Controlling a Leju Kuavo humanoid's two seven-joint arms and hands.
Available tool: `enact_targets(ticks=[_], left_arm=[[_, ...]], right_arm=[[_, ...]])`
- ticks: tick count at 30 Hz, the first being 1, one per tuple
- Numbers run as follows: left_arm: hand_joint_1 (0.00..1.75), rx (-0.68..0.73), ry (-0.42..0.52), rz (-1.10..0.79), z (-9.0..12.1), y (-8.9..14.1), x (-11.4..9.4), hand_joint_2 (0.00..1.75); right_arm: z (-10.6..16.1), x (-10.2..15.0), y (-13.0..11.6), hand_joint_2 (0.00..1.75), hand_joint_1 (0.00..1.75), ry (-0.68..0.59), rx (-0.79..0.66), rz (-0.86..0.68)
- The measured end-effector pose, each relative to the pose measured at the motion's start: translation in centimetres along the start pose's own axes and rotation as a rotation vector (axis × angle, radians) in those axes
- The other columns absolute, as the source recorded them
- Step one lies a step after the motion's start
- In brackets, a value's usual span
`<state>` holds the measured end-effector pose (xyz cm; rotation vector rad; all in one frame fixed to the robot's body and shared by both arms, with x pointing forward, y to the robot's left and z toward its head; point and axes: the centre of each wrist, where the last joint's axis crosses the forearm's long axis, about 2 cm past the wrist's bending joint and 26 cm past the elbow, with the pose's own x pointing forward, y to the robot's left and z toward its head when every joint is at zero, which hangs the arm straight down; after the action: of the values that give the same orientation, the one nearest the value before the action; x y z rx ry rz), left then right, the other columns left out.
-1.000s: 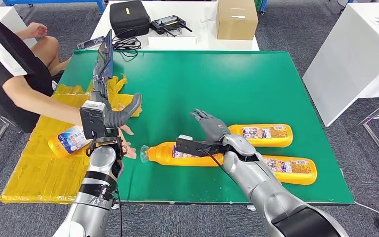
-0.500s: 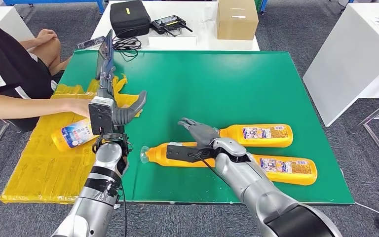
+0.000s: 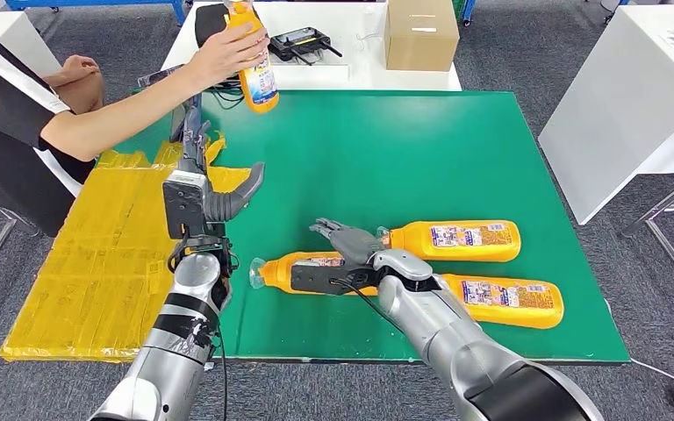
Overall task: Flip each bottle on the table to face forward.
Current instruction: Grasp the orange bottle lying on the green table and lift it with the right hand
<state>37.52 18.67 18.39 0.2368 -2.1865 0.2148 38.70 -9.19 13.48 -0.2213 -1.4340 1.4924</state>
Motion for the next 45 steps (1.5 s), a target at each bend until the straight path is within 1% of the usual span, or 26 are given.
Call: enact_targets(ticks=[12,15,19,20,21,22,23,24,25,26,28,33,37,39,41,42,45], left_arm=[[0.0,-0.001,0.014,0.01,-0.1,-0.3,-0.3,1.75],[0.0,-0.001,0.014,0.013,-0.2,-0.3,-0.3,1.75],[0.0,0.002,0.017,0.022,-0.4,-0.4,-0.4,1.75],[0.0,0.002,0.018,0.023,-0.5,-0.5,-0.4,1.75],[0.0,0.001,0.019,0.023,-0.5,-0.5,-0.4,1.75],[0.0,0.001,0.02,0.024,-0.6,-0.6,-0.4,1.75],[0.0,0.001,0.021,0.026,-0.6,-0.6,-0.5,1.75],[0.0,0.002,0.023,0.028,-0.7,-0.7,-0.5,1.75],[0.0,0.002,0.025,0.03,-0.7,-0.7,-0.5,1.75],[0.0,0.003,0.028,0.032,-0.7,-0.7,-0.5,1.75],[0.0,0.002,0.032,0.035,-0.7,-0.8,-0.6,1.75],[0.0,-0.003,0.036,0.036,-0.8,-0.9,-0.7,1.75],[0.0,-0.006,0.039,0.035,-0.7,-1.0,-0.7,1.75],[0.0,-0.006,0.04,0.034,-0.7,-1.0,-0.8,1.75],[0.0,-0.002,0.042,0.03,-0.7,-1.0,-0.8,1.75],[0.0,-0.001,0.044,0.027,-0.6,-0.9,-0.8,1.75],[0.0,0.0,0.054,0.013,-0.2,-0.6,-0.8,1.75]], right_arm=[[0.0,-0.1,0.5,1.75,0.0,0.008,0.054,0.012],[0.1,-0.1,0.7,1.75,0.0,0.018,0.085,0.013],[0.1,-0.2,0.9,1.75,0.01,0.064,0.155,0.016],[0.1,-0.2,0.8,1.75,0.09,0.076,0.173,0.02],[0.1,-0.3,0.8,1.75,0.29,0.088,0.19,0.027],[0.1,-0.4,0.7,1.75,0.62,0.098,0.202,0.033],[0.1,-0.4,0.6,1.75,0.98,0.107,0.211,0.04],[0.1,-0.5,0.6,1.75,1.29,0.114,0.216,0.044],[0.1,-0.5,0.6,1.75,1.5,0.121,0.219,0.049],[0.1,-0.5,0.5,1.75,1.58,0.126,0.222,0.052],[0.1,-0.5,0.5,1.75,1.64,0.134,0.231,0.057],[0.1,-0.6,0.5,1.75,1.66,0.144,0.246,0.065],[0.2,-0.8,0.4,1.75,1.74,0.15,0.249,0.071],[0.2,-0.9,0.4,1.75,1.75,0.154,0.229,0.085],[0.2,-0.8,0.4,1.75,1.75,0.161,0.159,0.119],[0.2,-0.7,0.5,1.75,1.75,0.163,0.096,0.143],[0.0,0.3,0.6,1.75,1.75,0.14,-0.187,0.202]])
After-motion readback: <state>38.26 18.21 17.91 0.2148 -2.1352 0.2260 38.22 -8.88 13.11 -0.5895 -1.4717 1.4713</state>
